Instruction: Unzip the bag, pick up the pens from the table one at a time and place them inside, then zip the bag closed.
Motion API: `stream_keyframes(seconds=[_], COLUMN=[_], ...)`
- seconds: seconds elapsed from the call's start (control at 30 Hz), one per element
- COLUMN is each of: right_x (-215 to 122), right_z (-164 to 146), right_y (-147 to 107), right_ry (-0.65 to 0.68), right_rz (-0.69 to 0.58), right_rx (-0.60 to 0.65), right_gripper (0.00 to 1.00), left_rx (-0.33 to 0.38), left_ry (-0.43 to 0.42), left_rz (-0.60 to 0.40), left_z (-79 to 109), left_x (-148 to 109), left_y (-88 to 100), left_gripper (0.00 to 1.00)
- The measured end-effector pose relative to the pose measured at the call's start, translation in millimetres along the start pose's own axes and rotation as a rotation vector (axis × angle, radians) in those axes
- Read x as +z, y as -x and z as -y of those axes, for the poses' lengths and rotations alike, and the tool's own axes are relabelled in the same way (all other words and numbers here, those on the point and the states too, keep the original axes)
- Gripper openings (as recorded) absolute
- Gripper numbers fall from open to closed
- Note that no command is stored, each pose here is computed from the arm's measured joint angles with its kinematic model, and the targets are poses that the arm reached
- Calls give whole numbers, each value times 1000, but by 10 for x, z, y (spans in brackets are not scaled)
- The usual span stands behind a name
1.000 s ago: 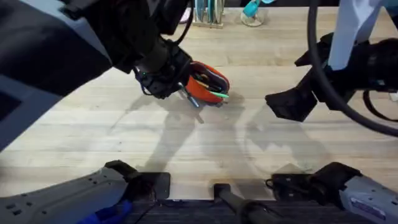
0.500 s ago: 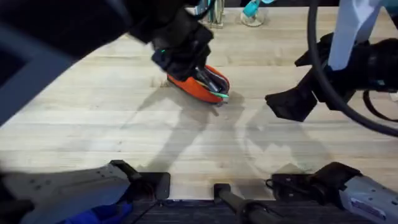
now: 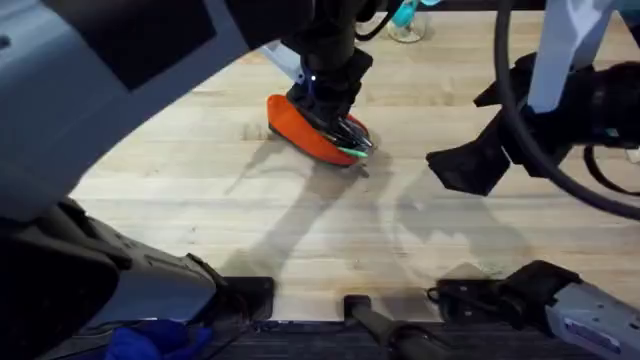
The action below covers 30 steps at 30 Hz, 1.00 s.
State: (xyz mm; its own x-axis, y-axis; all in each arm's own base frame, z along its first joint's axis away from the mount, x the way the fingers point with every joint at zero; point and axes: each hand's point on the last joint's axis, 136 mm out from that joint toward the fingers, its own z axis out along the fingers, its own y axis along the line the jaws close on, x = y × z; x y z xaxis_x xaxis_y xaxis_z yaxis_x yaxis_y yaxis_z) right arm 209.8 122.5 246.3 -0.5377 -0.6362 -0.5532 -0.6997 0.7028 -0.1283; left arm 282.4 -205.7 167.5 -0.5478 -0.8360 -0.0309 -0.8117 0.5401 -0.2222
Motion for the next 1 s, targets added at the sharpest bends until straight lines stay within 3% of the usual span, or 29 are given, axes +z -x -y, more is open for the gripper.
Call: stream_keyframes(seconds=[0.3,1.0], right_x=[-1,0], right_z=[0,0], right_y=[0,0], right_ry=[0,0], right_rz=[0,0], right_rx=[0,0], right_gripper=[996,996], left_rx=[-100,-143], left_ry=[9,121], left_rz=[3,46], left_z=[-16,-78], left_x=[8,334], left_y=[3,124], left_gripper=[39,41])
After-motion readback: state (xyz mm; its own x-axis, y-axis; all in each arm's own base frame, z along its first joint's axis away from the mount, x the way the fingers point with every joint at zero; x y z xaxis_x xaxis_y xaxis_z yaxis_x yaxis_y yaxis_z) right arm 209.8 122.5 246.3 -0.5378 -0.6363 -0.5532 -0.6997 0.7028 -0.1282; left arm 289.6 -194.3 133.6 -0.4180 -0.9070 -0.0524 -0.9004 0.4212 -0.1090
